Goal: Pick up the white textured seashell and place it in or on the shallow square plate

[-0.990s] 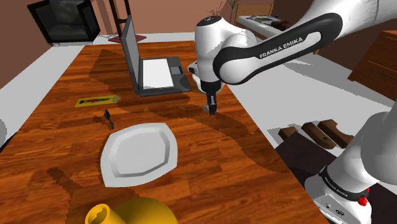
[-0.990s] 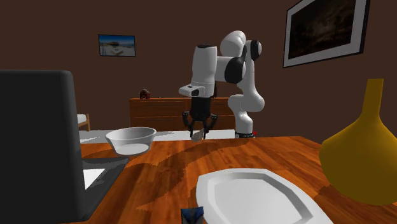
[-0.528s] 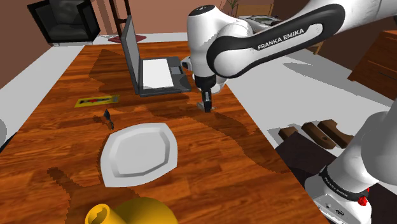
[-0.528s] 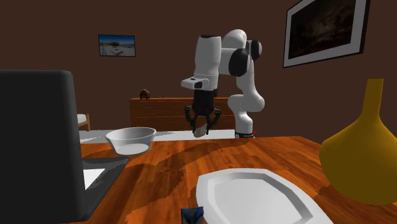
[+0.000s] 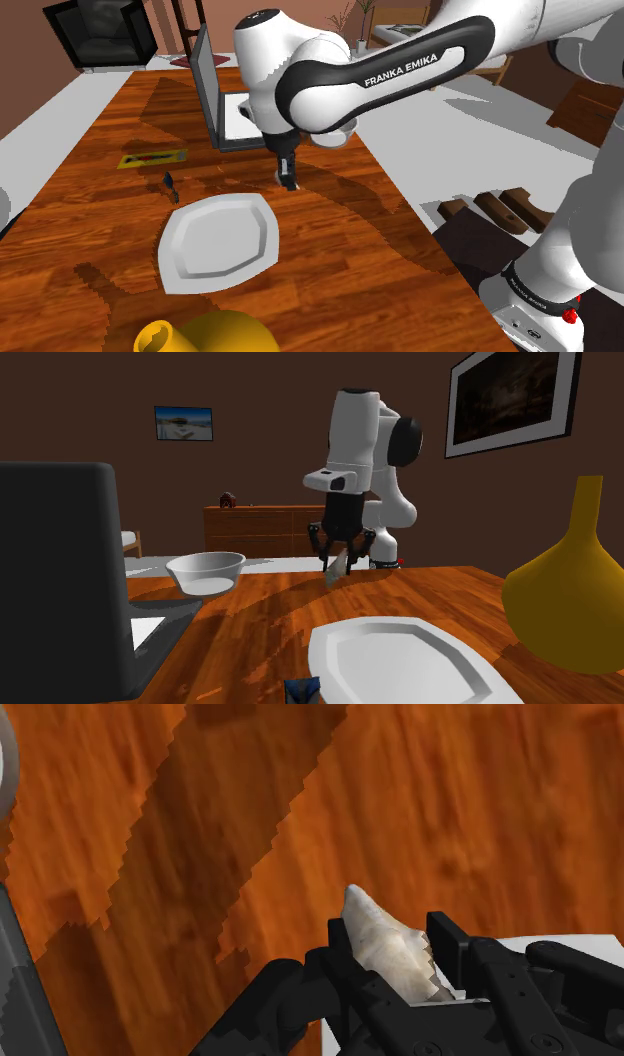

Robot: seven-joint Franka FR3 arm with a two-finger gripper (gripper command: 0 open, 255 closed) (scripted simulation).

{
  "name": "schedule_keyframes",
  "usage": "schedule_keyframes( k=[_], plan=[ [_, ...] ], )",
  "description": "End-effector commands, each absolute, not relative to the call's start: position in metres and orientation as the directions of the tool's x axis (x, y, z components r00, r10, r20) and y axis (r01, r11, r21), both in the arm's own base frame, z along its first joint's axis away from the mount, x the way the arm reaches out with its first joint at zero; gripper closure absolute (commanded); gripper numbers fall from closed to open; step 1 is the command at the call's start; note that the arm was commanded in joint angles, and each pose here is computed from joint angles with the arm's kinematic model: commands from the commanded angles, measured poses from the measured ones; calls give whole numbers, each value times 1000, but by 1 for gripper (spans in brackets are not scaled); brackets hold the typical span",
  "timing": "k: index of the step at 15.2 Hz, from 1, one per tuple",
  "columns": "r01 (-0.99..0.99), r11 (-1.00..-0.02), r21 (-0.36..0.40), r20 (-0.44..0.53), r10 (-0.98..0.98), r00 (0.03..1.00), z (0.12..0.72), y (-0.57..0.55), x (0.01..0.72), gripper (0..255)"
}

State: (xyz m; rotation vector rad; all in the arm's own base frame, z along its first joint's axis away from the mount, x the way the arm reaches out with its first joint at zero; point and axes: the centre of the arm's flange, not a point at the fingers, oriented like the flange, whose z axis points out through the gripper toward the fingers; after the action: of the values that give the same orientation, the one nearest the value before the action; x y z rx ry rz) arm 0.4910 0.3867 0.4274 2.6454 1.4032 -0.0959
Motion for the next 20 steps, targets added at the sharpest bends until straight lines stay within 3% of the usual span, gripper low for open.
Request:
schedule_keyframes(
  k=[1,12,20],
  plan=[
    [827,-554,98,-124,817,563,427,415,492,255],
    [827,-554,98,-124,817,563,428,555,500,255],
    [827,-554,98,-124,817,563,385,555,500,255]
  ],
)
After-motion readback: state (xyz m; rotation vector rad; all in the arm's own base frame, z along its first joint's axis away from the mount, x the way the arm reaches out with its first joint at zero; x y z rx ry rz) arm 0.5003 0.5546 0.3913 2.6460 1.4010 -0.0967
